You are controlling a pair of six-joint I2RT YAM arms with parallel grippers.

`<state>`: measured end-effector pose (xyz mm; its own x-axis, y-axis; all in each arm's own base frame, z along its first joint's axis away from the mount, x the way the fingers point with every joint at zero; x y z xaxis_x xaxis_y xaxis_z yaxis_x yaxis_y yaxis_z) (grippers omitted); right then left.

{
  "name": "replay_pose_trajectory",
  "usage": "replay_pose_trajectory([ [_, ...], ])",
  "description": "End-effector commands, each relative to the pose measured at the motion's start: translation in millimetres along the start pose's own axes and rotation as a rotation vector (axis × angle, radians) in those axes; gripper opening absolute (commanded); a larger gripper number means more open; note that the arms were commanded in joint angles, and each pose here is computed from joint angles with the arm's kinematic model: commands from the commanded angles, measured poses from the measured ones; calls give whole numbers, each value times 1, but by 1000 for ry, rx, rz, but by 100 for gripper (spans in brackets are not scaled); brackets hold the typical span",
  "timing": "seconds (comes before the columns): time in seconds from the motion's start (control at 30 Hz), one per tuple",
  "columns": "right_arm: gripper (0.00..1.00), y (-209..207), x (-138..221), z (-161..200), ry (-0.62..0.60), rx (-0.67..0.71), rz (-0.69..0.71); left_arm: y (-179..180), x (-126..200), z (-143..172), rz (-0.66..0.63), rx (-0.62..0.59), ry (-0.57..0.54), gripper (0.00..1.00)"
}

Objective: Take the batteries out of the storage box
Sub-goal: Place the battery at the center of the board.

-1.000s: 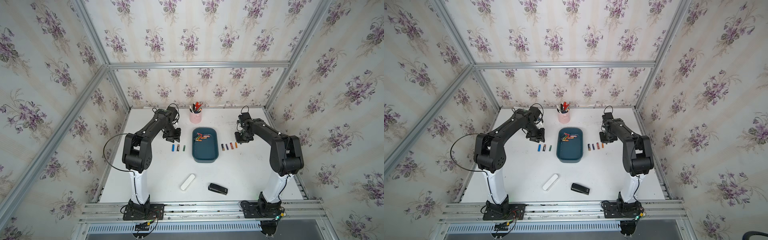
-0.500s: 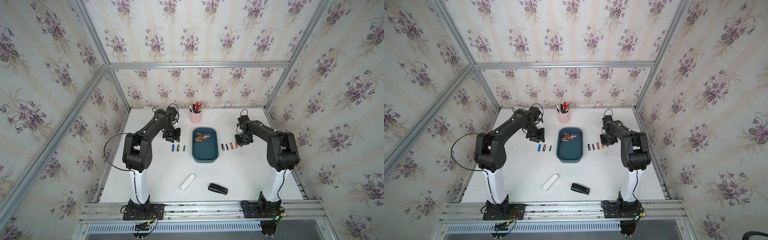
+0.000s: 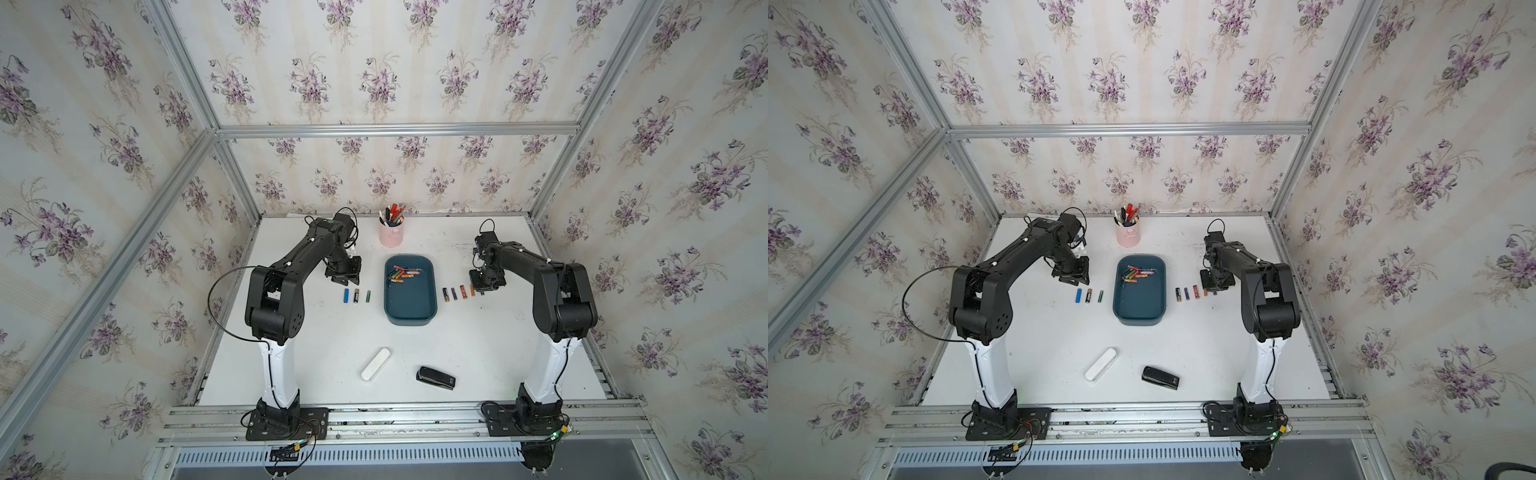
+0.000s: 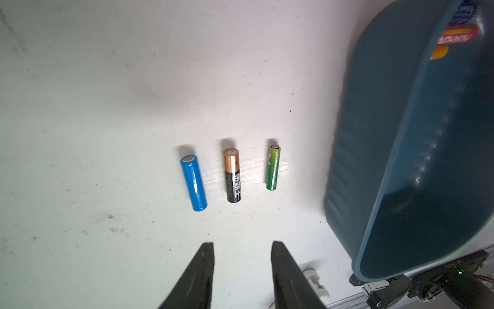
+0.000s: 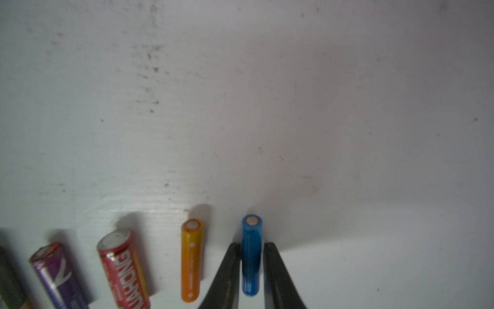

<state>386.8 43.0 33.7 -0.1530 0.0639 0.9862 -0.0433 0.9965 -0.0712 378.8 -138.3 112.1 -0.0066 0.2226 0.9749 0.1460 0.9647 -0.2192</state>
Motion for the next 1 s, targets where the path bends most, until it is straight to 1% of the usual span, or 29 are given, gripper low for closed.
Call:
replay_pose_trajectory([
  [0.0, 23, 0, 4, -1, -4, -5, -7, 0, 4, 1, -5, 0, -1, 41],
  [0.3, 26, -2, 15, -8, -37, -15, 2, -1, 12, -2, -11, -3, -17, 42],
  [0.43, 27, -3, 32, -16, -77, -23, 3, -4, 19, -6, -20, -15, -34, 43],
  [0.53, 28, -1, 48, -24, -114, -21, 6, -11, 26, -11, -52, -57, -55, 44],
  [0.63, 28, 4, 66, -30, -152, -13, 12, -24, 32, -18, -107, -125, -78, 44],
  [0.73, 28, 14, 82, -35, -195, 0, -2, -45, 31, -25, -152, -189, -76, 46],
  [0.83, 28, 25, 97, -39, -235, 5, -28, -68, 25, -33, -183, -237, -77, 46],
  [0.97, 29, 31, 111, -39, -271, 2, -62, -104, 8, -45, -202, -344, -102, 46],
])
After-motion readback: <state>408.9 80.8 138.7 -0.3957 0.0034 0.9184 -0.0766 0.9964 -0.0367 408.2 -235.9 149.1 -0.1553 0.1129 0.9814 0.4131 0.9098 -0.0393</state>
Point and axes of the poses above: each gripper's point midway between its finger pads, its own x axis back along the fingers, its own y axis along the line the jaws close on, z = x × y, the point moved 2 cm from there along x, back along the fingers, and after that the axes turned 4 degrees about -x, right-handed, at the moved point
